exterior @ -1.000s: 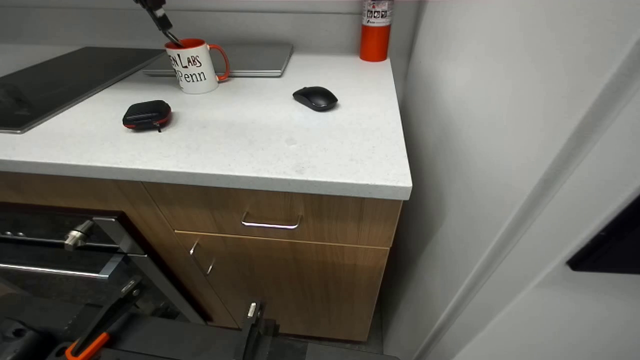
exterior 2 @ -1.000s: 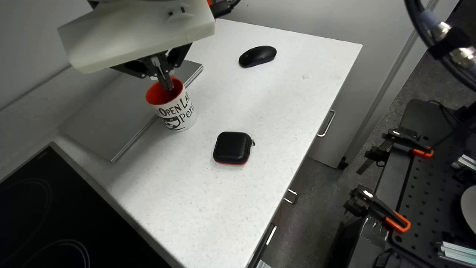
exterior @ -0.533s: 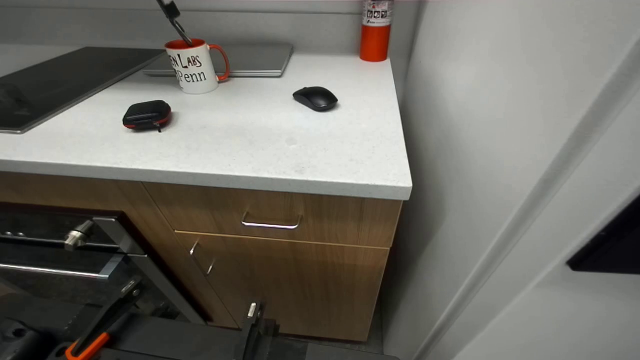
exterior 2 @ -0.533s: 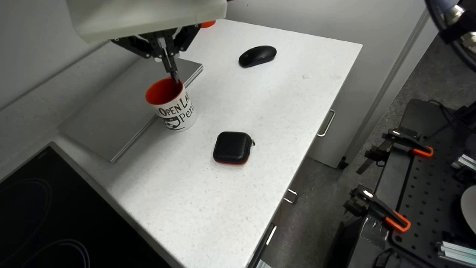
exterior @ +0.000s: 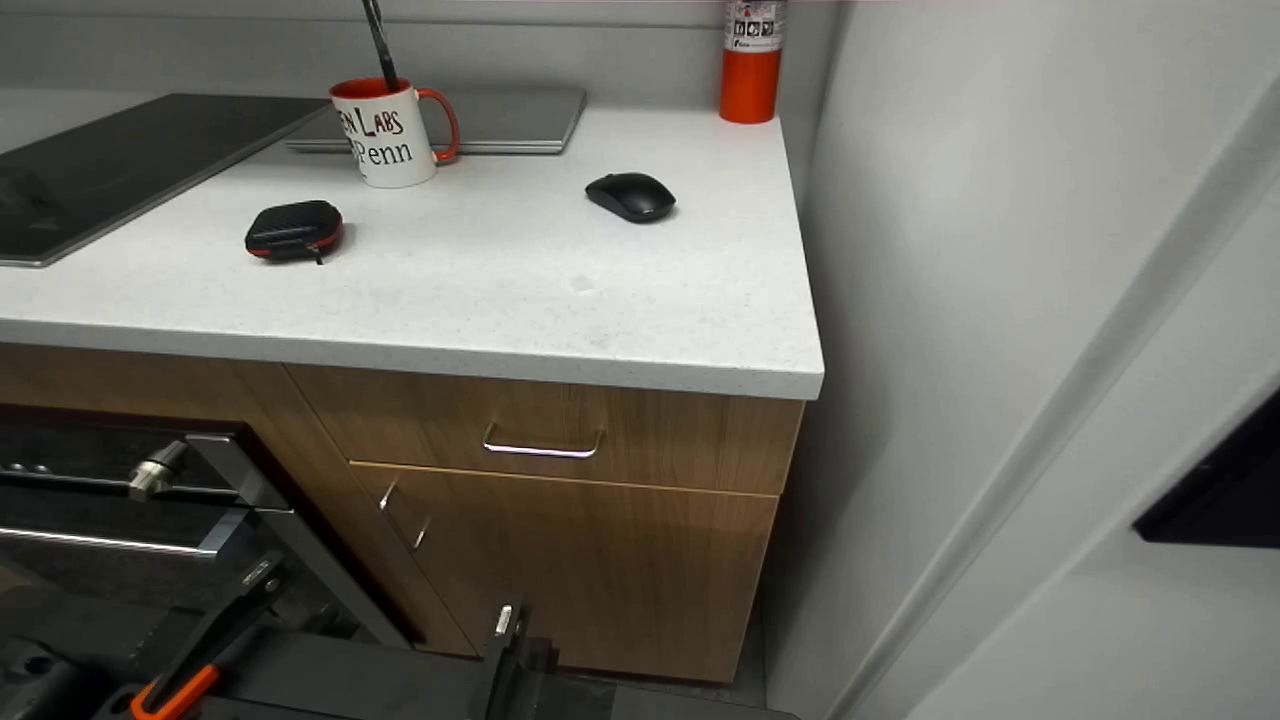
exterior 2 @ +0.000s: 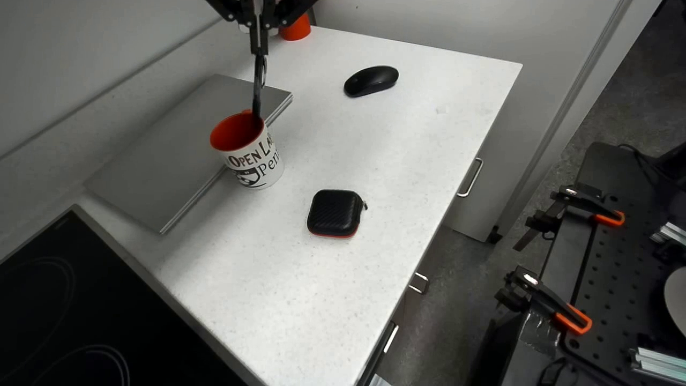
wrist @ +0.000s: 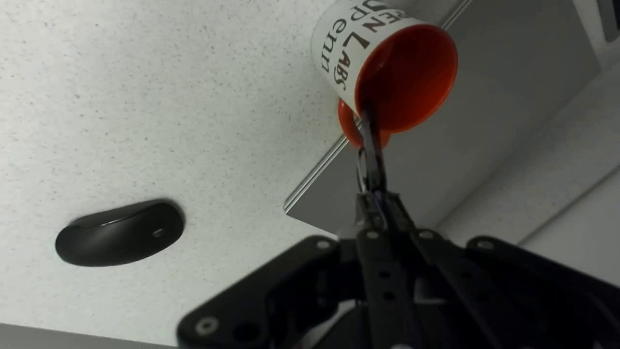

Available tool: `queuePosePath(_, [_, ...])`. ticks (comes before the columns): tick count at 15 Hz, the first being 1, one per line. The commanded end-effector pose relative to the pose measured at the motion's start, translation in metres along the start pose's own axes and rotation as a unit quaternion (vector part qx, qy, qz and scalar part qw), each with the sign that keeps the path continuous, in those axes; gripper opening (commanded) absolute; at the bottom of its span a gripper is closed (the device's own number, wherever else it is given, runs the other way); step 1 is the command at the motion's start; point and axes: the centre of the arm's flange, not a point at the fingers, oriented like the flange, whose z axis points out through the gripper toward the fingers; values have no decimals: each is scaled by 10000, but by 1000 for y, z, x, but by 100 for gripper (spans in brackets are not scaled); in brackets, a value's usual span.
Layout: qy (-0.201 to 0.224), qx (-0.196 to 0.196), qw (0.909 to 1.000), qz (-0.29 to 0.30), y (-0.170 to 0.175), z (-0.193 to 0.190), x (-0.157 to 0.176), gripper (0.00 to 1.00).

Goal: Remove the pen from the mug cup and put it on the table

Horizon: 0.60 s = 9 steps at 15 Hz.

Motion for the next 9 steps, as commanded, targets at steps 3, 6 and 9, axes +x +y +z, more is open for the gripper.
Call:
queuePosePath(3, [288,371,9963,714,55,-27,10,1])
queuePosePath(6, [390,446,9937,955,75,-32,16,1])
queuePosePath(9, [439,382,9930,1026,83,-26,18,1])
